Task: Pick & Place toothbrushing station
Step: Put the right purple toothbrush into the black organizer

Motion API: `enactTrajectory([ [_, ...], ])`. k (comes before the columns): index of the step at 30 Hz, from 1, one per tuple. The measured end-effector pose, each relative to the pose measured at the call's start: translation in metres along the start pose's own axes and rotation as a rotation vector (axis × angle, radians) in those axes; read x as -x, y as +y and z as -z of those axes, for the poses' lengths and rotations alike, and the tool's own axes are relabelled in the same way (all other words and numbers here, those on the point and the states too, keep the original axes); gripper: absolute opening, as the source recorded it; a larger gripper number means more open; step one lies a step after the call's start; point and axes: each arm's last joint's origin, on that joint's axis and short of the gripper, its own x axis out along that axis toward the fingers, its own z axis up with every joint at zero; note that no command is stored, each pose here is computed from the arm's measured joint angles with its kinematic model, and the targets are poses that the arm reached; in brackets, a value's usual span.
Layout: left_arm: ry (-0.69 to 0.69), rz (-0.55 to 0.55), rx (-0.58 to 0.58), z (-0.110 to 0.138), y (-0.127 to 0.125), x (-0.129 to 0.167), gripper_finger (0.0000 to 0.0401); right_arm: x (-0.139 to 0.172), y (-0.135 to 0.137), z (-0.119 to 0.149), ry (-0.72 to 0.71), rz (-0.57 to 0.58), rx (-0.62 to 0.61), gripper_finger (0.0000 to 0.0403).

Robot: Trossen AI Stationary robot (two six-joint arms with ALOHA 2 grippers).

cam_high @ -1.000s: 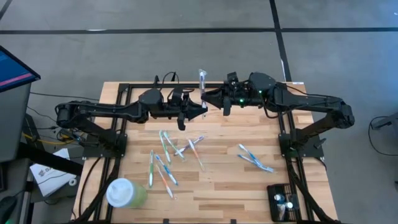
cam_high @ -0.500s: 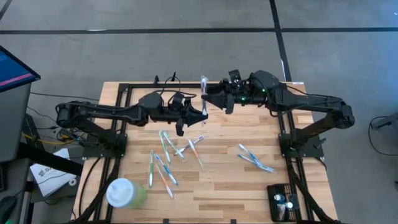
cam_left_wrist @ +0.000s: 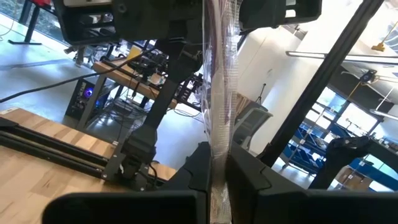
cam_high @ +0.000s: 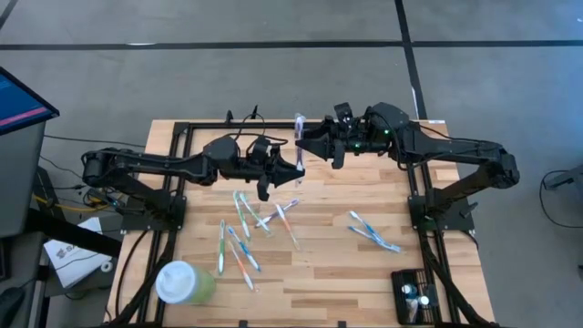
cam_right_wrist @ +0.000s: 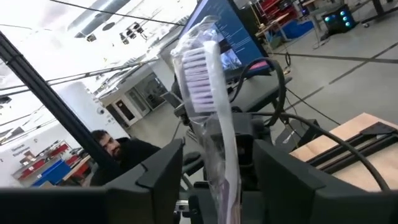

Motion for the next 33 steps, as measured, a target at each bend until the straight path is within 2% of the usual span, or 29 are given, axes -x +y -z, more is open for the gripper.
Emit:
enactTrajectory([
  [6,0.013,0.003,0.004,0.0023,-0.0022,-0.0004,0.0015,0.0,0.0,0.0,0.0,-0.001,0.0,0.0131],
  [10,0.035,0.001,0.024,0.0052,-0.0033,-0.0007,0.0015,0.0,0.0004,-0.0006,-0.006,-0.005,0.001,0.0111],
  [22,0.033,-0.002,0.018,0.0056,-0.0042,-0.0008,0.0015,-0.0001,0.002,-0.0007,-0.006,-0.021,0.002,0.0105],
  [33,0.035,0.004,0.017,0.0056,-0.0044,-0.0008,0.0015,-0.0001,0.002,0.0001,0.009,-0.03,-0.002,0.0081],
])
